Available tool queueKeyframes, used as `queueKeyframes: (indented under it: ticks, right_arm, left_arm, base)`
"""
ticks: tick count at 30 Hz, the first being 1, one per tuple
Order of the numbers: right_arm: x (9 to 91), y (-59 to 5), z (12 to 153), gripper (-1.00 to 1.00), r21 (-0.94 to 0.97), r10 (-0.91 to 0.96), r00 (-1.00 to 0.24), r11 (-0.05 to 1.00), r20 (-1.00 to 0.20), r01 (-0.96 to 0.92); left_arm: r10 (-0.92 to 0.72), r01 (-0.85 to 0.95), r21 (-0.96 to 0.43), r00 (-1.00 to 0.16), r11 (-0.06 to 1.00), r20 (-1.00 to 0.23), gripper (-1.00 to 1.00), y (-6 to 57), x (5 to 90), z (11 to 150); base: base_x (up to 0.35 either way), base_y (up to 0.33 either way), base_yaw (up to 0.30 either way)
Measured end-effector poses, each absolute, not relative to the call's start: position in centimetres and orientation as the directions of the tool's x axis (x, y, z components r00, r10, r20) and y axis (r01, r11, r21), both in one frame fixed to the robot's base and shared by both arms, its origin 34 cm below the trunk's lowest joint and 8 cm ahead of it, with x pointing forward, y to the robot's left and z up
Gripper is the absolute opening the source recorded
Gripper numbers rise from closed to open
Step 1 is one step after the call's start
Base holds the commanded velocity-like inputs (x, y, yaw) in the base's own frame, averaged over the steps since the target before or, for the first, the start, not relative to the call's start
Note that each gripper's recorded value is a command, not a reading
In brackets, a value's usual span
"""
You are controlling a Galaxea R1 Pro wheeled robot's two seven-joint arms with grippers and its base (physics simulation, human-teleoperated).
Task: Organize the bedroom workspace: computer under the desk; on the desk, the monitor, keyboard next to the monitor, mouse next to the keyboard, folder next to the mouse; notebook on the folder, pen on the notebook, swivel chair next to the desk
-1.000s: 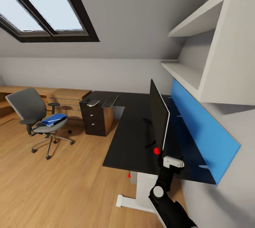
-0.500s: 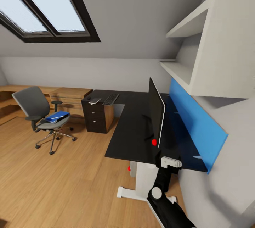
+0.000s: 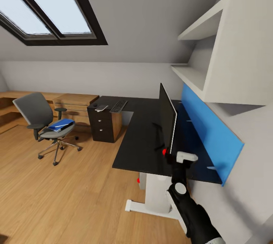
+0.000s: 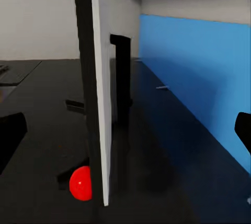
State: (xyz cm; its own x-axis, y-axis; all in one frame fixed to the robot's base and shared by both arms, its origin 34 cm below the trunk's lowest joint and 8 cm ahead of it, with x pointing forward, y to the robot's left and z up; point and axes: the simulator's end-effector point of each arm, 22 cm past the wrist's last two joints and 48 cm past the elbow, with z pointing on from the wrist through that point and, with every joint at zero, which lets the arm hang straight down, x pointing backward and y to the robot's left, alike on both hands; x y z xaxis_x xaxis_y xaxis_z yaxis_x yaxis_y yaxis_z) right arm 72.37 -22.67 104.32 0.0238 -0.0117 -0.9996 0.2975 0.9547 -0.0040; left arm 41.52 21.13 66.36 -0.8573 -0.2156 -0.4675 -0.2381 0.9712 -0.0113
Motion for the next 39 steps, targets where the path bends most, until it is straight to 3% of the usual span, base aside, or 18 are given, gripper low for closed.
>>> queueKeyframes:
  ticks: [5,13,27,39]
  right_arm:
    - [73.8,-25.0,105.6,1.0,0.096,0.095,0.013,0.978,-0.995,0.185]
    - [73.9,-25.6,104.5,1.0,0.111,0.108,0.027,0.983,-0.994,0.147]
    - [73.3,-21.8,103.8,1.0,0.103,0.104,0.015,0.994,-0.994,-0.029]
    - [73.2,-21.7,103.8,1.0,0.106,0.107,0.014,0.994,-0.994,-0.029]
  left_arm:
    - [-0.216,-0.238,-0.012,-0.857,0.971,-0.468,1.0,21.1,41.5,66.4]
    - [-0.217,-0.237,-0.017,-0.857,0.971,-0.468,1.0,20.9,41.6,66.4]
    - [-0.216,-0.236,-0.016,-0.856,0.972,-0.47,1.0,20.9,41.6,66.4]
    - [-0.216,-0.236,-0.016,-0.856,0.972,-0.47,1.0,20.9,41.6,66.4]
  base:
    - [0.0,0.0,0.0]
    - [0.022,0.009,0.0]
    - [0.109,0.042,0.0]
    - [0.143,0.0,0.0]
